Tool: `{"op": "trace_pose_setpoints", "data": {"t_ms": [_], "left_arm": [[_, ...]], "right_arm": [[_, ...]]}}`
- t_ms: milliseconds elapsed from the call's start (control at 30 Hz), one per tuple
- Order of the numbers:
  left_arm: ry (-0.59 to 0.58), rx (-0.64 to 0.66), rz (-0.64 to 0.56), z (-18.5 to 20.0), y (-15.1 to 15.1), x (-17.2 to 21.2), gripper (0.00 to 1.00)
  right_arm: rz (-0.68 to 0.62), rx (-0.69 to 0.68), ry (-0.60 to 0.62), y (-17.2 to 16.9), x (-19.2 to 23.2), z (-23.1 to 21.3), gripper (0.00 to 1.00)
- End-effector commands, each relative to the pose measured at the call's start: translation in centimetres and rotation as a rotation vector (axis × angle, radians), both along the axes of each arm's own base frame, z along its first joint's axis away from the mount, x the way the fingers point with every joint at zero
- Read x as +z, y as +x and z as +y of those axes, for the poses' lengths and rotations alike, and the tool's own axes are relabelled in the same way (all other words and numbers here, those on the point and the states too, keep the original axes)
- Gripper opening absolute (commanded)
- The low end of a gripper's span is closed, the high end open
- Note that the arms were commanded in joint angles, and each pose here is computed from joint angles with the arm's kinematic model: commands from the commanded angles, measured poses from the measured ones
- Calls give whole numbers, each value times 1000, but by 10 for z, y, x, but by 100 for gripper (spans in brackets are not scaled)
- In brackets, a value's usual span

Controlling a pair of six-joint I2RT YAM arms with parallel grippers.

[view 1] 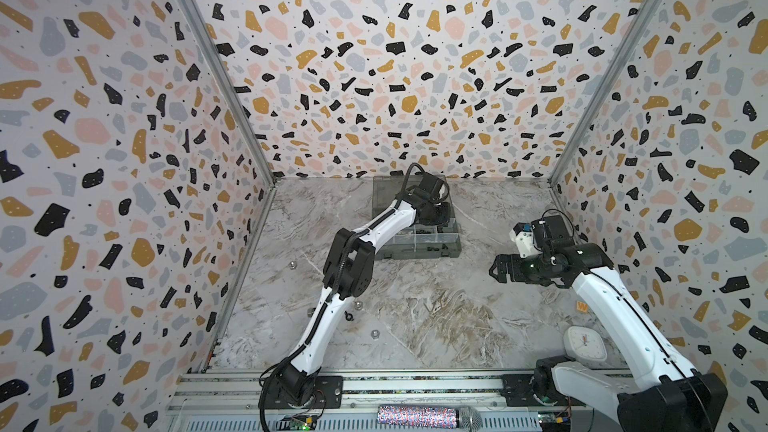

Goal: Sort the screws and nuts into containers
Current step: 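Carry the black bolt over the box with the left gripper while the right arm withdraws, then open the left gripper over the compartment to drop the bolt, then move the open left gripper toward another black bolt beside the box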

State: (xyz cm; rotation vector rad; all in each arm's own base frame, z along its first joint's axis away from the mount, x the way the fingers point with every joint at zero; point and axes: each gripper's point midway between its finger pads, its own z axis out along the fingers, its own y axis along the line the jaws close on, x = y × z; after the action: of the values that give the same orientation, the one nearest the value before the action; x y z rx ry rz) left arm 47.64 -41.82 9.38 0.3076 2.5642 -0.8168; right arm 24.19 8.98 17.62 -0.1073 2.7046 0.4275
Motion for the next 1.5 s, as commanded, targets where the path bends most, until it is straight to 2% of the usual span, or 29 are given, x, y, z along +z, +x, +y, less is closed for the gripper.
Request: {"op": "trace_pose_setpoints", "data": {"t_ms": [0, 67, 233, 300, 433, 533, 800, 967, 1067, 1267, 1467], "left_arm": [[-57, -14, -17, -15, 5, 6, 13], [-54, -15, -11, -14, 5, 2, 15], [-43, -28, -10, -14, 3, 4, 41], [-34, -29, -28, -12, 4, 14, 44], [-7, -23, -67, 0, 5, 40, 45], [58, 15, -85, 29, 4, 49, 45], [335, 227, -65, 169, -6, 32, 44], [474, 302, -37, 228, -18, 16, 43], [498, 308, -17, 241, -22, 5, 43], [468, 299, 25, 246, -15, -16, 41], [505, 300, 70, 259, -13, -39, 38]], "right_arm": [[19, -34, -22, -10, 1, -8, 100], [19, -38, -28, -11, 1, -10, 100], [16, -45, -22, -12, 0, -10, 100], [14, -44, -13, -11, -1, -8, 100], [14, -38, -3, -8, -4, -6, 100], [5, -29, 10, -1, -4, -2, 100], [-21, 18, 38, 29, -5, 11, 100], [-32, 48, 73, 48, -4, 23, 100], [-41, 70, 81, 59, -1, 31, 100], [-61, 97, 67, 81, 10, 42, 100], [-64, 112, 51, 95, 17, 47, 100]]}}
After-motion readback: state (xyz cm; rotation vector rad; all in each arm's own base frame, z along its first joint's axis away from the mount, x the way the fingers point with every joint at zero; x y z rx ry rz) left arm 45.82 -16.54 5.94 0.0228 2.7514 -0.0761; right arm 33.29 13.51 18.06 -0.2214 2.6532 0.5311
